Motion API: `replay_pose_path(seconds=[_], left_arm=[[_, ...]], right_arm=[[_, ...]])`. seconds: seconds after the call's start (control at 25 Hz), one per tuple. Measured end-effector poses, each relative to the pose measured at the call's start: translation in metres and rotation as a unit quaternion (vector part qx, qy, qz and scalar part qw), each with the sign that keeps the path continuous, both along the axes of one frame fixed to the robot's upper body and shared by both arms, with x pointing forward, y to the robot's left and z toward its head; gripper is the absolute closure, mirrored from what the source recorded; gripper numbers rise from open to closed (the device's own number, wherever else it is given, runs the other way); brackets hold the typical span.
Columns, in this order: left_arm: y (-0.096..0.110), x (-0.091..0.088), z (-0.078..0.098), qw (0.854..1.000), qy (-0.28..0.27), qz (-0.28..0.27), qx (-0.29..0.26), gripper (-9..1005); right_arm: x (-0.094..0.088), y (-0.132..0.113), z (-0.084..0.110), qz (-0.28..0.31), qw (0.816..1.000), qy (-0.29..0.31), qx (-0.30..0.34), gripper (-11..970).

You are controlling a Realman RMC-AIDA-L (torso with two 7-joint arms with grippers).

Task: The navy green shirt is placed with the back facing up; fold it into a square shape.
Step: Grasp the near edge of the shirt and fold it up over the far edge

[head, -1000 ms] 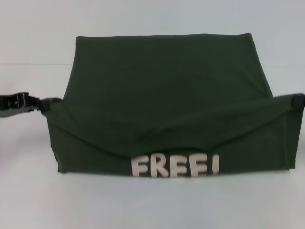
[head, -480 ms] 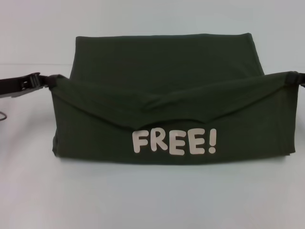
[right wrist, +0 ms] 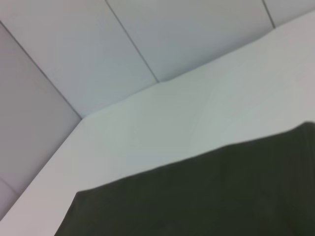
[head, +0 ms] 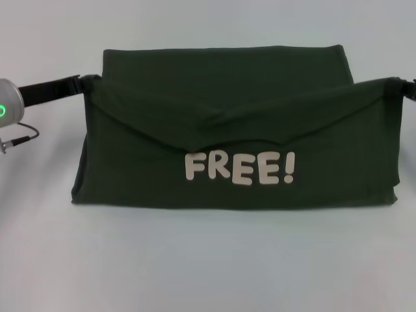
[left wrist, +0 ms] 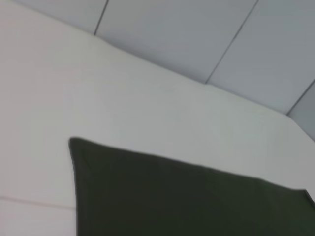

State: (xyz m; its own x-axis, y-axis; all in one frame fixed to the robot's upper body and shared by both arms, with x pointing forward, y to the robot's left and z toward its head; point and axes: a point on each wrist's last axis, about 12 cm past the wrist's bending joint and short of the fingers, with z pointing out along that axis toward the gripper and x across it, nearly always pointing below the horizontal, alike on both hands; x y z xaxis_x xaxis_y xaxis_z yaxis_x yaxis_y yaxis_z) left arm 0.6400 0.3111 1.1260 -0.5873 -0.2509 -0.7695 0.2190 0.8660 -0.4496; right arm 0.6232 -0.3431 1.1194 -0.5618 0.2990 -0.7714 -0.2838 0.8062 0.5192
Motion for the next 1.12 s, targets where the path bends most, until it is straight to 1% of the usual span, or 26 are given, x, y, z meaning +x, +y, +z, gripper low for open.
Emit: replay_pose_path(seconds=[0.2,0.32,0.72,0.96,1.12], left_arm=[[0.000,0.005,0.005,1.000,-0.022,0.016,-0.006,924],[-0.001,0.006,0.004,0.999,-0.028,0.019,-0.003,921],[-0.015,0.008,-0.008,0.999,-0.033,0.035,0.023,912],[-0.030,0.012,-0.016,0.997,-0.033,0.042,0.054,906],[-0.037,0.015,-0.020,0.997,-0.032,0.050,0.054,902]], right_arm=[[0.008,0.003,0.004,-0.015,1.000,-0.020,-0.005,873],[0.013,0.007,0.004,-0.023,0.999,-0.024,-0.015,872],[0.022,0.030,-0.011,-0.038,0.996,-0.020,-0.079,866],[0.025,0.037,-0.015,-0.047,0.993,-0.020,-0.102,862],[0.026,0.039,-0.018,-0.058,0.992,-0.019,-0.112,860]])
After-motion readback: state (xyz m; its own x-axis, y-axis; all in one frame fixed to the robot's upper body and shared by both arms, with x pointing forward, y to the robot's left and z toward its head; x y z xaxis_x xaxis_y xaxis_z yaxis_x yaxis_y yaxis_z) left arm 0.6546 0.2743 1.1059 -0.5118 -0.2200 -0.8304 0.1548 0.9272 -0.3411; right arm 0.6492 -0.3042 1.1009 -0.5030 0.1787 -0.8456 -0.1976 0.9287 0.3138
